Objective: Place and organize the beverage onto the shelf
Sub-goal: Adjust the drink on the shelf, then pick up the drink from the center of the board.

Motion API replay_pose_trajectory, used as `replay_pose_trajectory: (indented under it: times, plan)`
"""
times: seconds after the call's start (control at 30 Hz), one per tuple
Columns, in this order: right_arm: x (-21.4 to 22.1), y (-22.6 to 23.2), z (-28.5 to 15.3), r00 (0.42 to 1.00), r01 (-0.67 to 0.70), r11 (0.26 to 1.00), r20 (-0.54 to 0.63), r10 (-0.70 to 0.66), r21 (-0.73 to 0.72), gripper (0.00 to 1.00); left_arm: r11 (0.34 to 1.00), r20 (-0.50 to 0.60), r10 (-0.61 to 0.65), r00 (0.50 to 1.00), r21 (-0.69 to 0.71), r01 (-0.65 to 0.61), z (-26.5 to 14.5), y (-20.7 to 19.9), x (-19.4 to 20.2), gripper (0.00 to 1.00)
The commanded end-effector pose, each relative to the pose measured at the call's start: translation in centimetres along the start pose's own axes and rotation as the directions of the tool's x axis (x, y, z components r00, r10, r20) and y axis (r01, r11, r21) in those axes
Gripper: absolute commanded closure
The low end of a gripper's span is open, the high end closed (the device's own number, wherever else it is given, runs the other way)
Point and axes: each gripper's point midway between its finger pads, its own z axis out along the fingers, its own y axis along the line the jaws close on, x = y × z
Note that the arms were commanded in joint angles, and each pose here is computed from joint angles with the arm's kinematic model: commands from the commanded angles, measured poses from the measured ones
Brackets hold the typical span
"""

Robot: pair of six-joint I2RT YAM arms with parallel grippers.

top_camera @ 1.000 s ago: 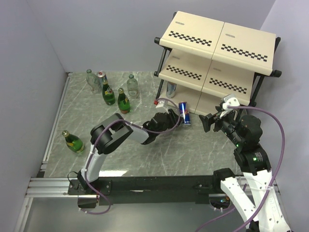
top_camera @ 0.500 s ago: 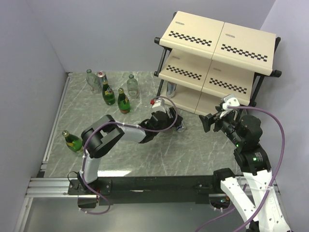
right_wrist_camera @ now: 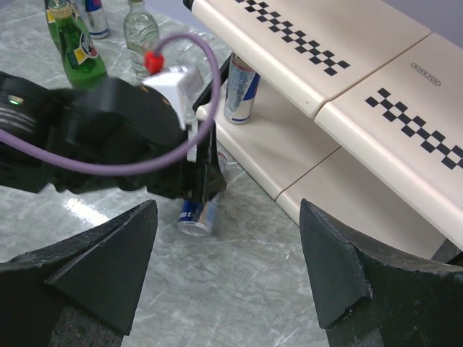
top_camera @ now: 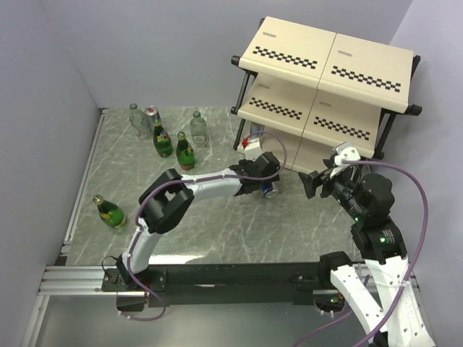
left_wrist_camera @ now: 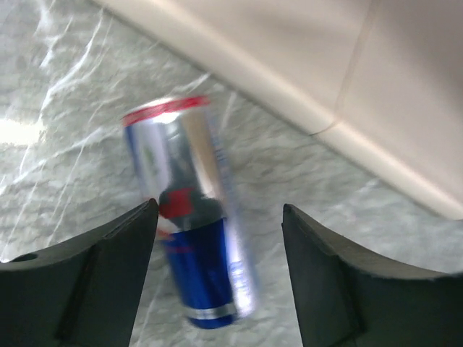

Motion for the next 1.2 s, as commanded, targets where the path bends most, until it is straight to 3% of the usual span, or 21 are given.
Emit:
replay_pose_trajectory:
  times: [0.0,0.3,0.33,0.37,0.47,0.6,0.73,0.77,0.8,0.87,0.9,0.93,1.03,1.17]
  plan:
    - [-1.0,-0.2,-0.1,0.999,0.013,1.0,0.046,-0.014,0.01,0.15,0.982,-0.063,0.074,0.995,-0.171,-0.084,0.1,3.4,2.3,0.26]
    - [-1.1,-0.1,-0.2,0.998,0.013,1.0,0.054,-0.013,0.011,0.15,0.964,-0.083,0.139,0.987,-0.215,-0.154,0.8,4.6,3.1,0.27]
    - [-1.1,-0.1,-0.2,0.998,0.013,1.0,0.056,-0.013,0.011,0.15,0.963,-0.085,0.146,0.986,-0.216,-0.161,0.9,4.8,3.3,0.3]
    - [-1.1,-0.2,-0.2,0.998,0.014,1.0,0.054,-0.015,0.013,0.15,0.962,-0.088,0.155,0.984,-0.212,-0.17,0.9,4.8,3.4,0.44]
    - [-1.0,-0.1,-0.1,0.999,0.011,1.0,0.05,-0.012,0.01,0.14,0.964,-0.072,0.17,0.983,-0.196,-0.181,0.4,5.1,2.9,0.56]
    - [-0.7,0.3,0.1,0.999,0.006,1.0,0.038,-0.006,-0.018,0.14,0.955,-0.074,0.249,0.966,-0.148,-0.257,-1.2,6.4,3.0,0.61]
    - [0.3,1.6,0.6,1.0,-0.011,0.995,-0.01,0.01,-0.103,0.14,0.953,-0.049,0.302,0.952,0.054,-0.299,-3.6,5.3,3.1,0.78]
    - [0.9,2.0,1.0,0.999,-0.024,0.991,-0.037,0.019,-0.134,0.15,0.949,-0.019,0.296,0.955,0.121,-0.291,-5.0,4.1,2.1,0.92]
    - [1.6,2.6,1.1,0.998,-0.033,0.986,-0.066,0.022,-0.165,0.15,0.938,0.008,0.307,0.952,0.17,-0.303,-5.5,4.7,2.5,0.99]
    - [2.5,4.1,1.4,0.994,-0.055,0.963,-0.11,0.027,-0.264,0.15,0.9,0.052,0.303,0.951,0.312,-0.304,-7.9,2.8,1.8,1.0]
    - [3.2,4.6,1.4,0.989,-0.071,0.953,-0.144,0.029,-0.294,0.15,0.882,0.044,0.339,0.94,0.333,-0.334,-8.5,4.4,3.0,1.0]
    - [3.3,5.2,1.3,0.988,-0.065,0.94,-0.152,0.014,-0.335,0.15,0.845,0.108,0.31,0.944,0.423,-0.326,-10.2,2.4,1.8,1.0]
    - [4.5,7.2,1.3,0.979,-0.102,0.88,-0.206,0.005,-0.464,0.12,0.792,0.154,0.341,0.927,0.484,-0.372,-11.9,3.7,2.6,1.0]
    - [6.0,8.8,2.3,0.955,-0.193,0.801,-0.295,0.022,-0.567,0.07,0.687,0.326,0.266,0.907,0.597,-0.416,-16.1,2.7,0.4,1.0]
